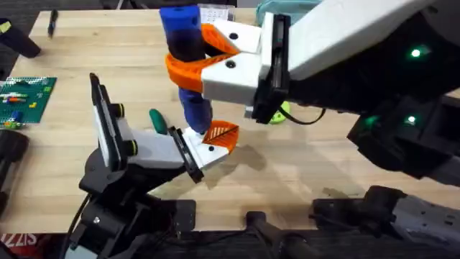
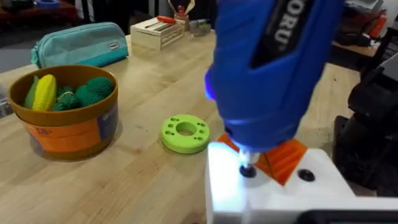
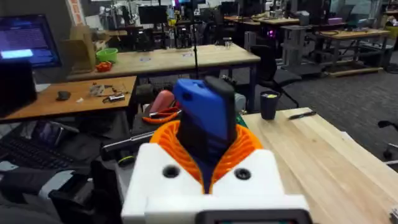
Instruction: Pick up the gripper from the table and insert it into the empty holder that is missing its gripper. Then pick up a screw, insert it into the mounting hole, and use the screwdriver to tighten it. Finally, clean up the table by picking up the vegetable and placing it into the bucket.
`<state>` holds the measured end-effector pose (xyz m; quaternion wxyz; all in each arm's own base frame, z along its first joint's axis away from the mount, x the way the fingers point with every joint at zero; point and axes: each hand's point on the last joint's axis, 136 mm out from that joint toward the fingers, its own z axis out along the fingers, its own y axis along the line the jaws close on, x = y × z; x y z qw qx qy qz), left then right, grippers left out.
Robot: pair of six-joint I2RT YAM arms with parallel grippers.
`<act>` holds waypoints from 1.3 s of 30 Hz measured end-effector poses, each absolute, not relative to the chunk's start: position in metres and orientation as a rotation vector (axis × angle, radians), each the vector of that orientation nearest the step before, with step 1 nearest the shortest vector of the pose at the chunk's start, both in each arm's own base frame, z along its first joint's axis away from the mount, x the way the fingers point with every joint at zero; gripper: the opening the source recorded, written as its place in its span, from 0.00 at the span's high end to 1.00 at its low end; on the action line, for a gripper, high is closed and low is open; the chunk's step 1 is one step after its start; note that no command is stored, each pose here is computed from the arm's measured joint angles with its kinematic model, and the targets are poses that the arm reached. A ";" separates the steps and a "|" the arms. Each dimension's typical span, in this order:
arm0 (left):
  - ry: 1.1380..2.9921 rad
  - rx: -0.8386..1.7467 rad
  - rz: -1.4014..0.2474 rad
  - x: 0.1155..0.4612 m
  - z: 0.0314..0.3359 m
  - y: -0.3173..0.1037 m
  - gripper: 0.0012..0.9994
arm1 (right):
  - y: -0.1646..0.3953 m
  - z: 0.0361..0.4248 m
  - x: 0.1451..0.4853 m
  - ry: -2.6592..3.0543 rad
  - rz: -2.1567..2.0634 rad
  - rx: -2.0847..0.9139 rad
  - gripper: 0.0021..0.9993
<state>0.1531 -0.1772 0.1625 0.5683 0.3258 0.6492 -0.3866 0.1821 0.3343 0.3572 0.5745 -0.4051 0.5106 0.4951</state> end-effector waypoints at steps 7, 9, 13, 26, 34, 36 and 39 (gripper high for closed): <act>1.525 0.765 -0.908 0.153 0.162 -0.177 0.99 | 0.334 0.357 0.182 1.197 1.160 -0.949 0.96; 1.525 0.765 -0.909 0.153 0.162 -0.177 0.99 | 0.334 0.357 0.182 1.196 1.160 -0.950 0.96; 1.522 0.770 -0.911 0.152 0.163 -0.178 0.99 | 0.334 0.359 0.181 1.186 1.164 -0.954 0.96; 1.524 0.766 -0.908 0.153 0.163 -0.177 0.99 | 0.292 0.433 0.165 0.946 1.099 -0.802 0.96; 1.524 0.766 -0.908 0.153 0.163 -0.177 0.99 | 0.299 0.416 0.178 1.021 1.075 -0.805 0.96; 1.524 0.766 -0.908 0.153 0.163 -0.177 0.99 | 0.300 0.413 0.179 1.025 1.055 -0.817 0.96; 1.524 0.766 -0.908 0.153 0.163 -0.177 0.99 | 0.302 0.406 0.181 1.042 1.028 -0.838 0.96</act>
